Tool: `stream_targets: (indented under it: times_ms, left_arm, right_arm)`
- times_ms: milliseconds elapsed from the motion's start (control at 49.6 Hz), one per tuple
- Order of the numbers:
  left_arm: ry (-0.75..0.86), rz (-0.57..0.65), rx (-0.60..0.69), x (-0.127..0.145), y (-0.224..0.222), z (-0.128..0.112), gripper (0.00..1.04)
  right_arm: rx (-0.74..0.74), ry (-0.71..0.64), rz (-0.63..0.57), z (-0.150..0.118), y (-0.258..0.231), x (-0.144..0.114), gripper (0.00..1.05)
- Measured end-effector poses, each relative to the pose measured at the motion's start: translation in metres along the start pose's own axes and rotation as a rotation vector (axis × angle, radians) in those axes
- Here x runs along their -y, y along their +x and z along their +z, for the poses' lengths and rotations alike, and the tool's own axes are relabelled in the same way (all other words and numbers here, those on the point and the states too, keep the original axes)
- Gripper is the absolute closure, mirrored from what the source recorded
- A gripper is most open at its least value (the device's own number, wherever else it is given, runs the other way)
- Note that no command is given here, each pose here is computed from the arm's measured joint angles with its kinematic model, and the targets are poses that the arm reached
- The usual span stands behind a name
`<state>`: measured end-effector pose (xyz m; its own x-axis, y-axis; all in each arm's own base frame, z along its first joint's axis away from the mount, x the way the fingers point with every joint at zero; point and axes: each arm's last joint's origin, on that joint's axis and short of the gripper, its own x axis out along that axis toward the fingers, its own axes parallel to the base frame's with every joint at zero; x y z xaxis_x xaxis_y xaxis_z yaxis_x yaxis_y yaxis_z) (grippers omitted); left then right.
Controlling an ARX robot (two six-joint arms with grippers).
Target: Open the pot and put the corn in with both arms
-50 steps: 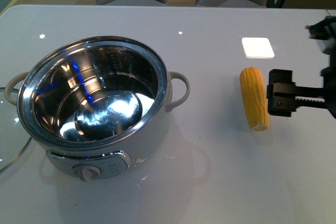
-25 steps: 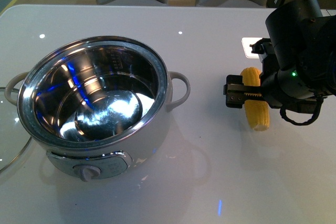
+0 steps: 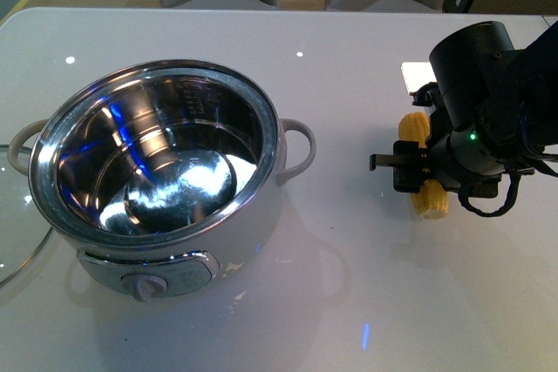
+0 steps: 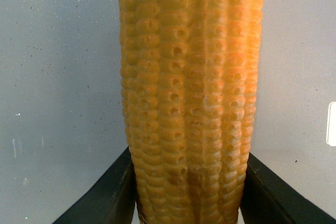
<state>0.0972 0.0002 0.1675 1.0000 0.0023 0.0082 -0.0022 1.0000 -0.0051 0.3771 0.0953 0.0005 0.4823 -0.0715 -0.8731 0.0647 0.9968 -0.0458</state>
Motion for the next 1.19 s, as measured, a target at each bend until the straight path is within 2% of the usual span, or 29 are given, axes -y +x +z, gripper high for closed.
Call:
stream_targets:
  times_ms: [141, 283, 525, 646, 787, 1191]
  left_arm:
    - [0.000, 0.000, 0.000, 0.000, 0.000, 0.000, 0.07]
    - [0.000, 0.000, 0.000, 0.000, 0.000, 0.000, 0.07]
    - [0.000, 0.000, 0.000, 0.000, 0.000, 0.000, 0.07]
    - [0.000, 0.000, 0.000, 0.000, 0.000, 0.000, 0.07]
    - [0.000, 0.000, 0.000, 0.000, 0.000, 0.000, 0.07]
    - [0.000, 0.000, 0.000, 0.000, 0.000, 0.000, 0.07]
  right_arm:
    - [0.019, 0.003, 0.028, -0.003, -0.017, 0.004, 0.74]
    - [0.112, 0.042, 0.096, 0.009, -0.058, 0.010, 0.82]
    - [0.234, 0.159, 0.279, 0.028, -0.112, 0.000, 0.83]
    - [0.264, 0.176, 0.346, 0.031, -0.132, -0.013, 0.84]
    - [0.272, 0.175, 0.464, 0.029, -0.157, -0.043, 0.84]
    - [0.237, 0.107, 0.633, 0.016, -0.190, -0.104, 0.85]
